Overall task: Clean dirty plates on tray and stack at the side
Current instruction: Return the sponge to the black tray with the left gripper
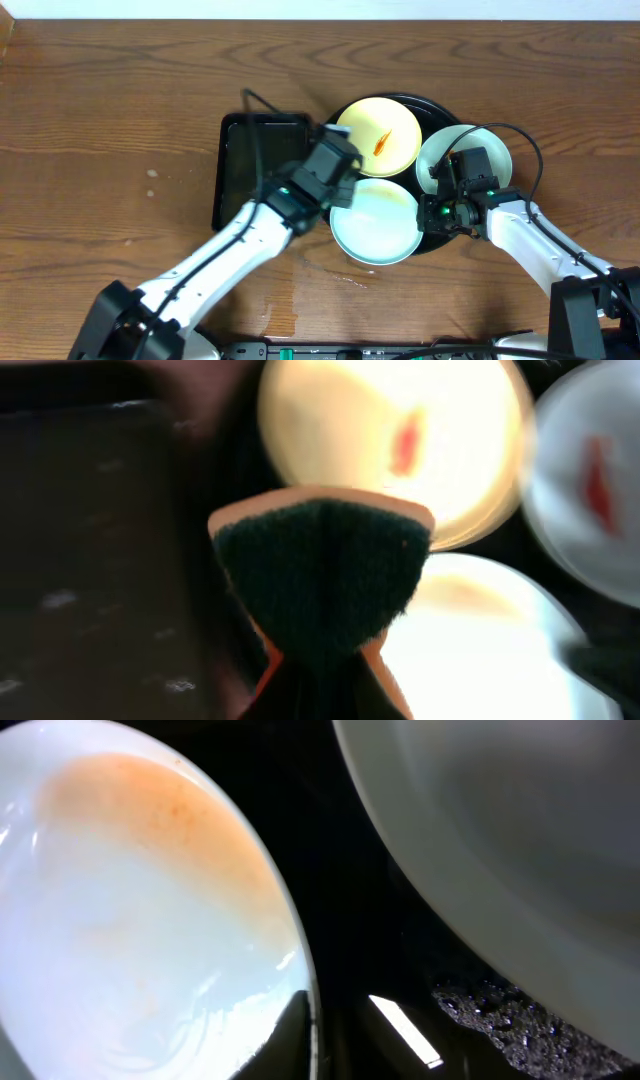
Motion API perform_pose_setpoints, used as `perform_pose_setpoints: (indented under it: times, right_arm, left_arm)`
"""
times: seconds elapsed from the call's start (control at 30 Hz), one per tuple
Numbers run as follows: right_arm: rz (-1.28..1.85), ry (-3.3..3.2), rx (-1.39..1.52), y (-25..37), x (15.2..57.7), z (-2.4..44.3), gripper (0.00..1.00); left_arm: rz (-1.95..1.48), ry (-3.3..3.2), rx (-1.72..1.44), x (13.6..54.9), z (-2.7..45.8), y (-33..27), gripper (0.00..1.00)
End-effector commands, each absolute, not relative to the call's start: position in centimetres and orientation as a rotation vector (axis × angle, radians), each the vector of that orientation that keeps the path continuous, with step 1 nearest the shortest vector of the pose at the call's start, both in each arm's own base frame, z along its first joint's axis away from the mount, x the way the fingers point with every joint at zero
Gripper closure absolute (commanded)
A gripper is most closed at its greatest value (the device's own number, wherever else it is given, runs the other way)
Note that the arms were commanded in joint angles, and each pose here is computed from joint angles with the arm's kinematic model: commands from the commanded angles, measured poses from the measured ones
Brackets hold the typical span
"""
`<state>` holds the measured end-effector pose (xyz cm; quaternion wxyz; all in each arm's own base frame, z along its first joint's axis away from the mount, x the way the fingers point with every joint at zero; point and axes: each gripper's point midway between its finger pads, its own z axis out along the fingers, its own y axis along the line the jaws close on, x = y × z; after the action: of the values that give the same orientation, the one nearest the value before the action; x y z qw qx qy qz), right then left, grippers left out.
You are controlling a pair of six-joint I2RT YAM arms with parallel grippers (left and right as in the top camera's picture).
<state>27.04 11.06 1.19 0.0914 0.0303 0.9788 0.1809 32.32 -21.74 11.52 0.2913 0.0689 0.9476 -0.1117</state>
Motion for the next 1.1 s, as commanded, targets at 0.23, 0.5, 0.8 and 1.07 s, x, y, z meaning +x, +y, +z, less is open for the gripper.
perform_pose_setpoints:
  times: [0.23,0.5,0.8,1.07]
  right_arm:
    - [0.516,2.933,0.087,11.1,26.5,0.9,0.76]
    - [0.521,2.944,0.066,11.5,26.0,0.7,0.76]
    - [0.523,2.941,0.055,11.7,26.0,0.7,0.93]
    - [0.52,2.885,-0.029,11.9,27.1,1.1,0.99]
  left_arm:
    - [-0.118,2.604,-0.128,34.9,10.3,-12.1,0.92]
    - [-0.034,2.703,-0.216,34.3,6.4,-9.2,0.92]
    - [0.032,2.809,-0.226,33.5,2.6,-8.5,0.92]
    - [0.053,2.845,-0.225,33.0,1.6,-8.4,0.92]
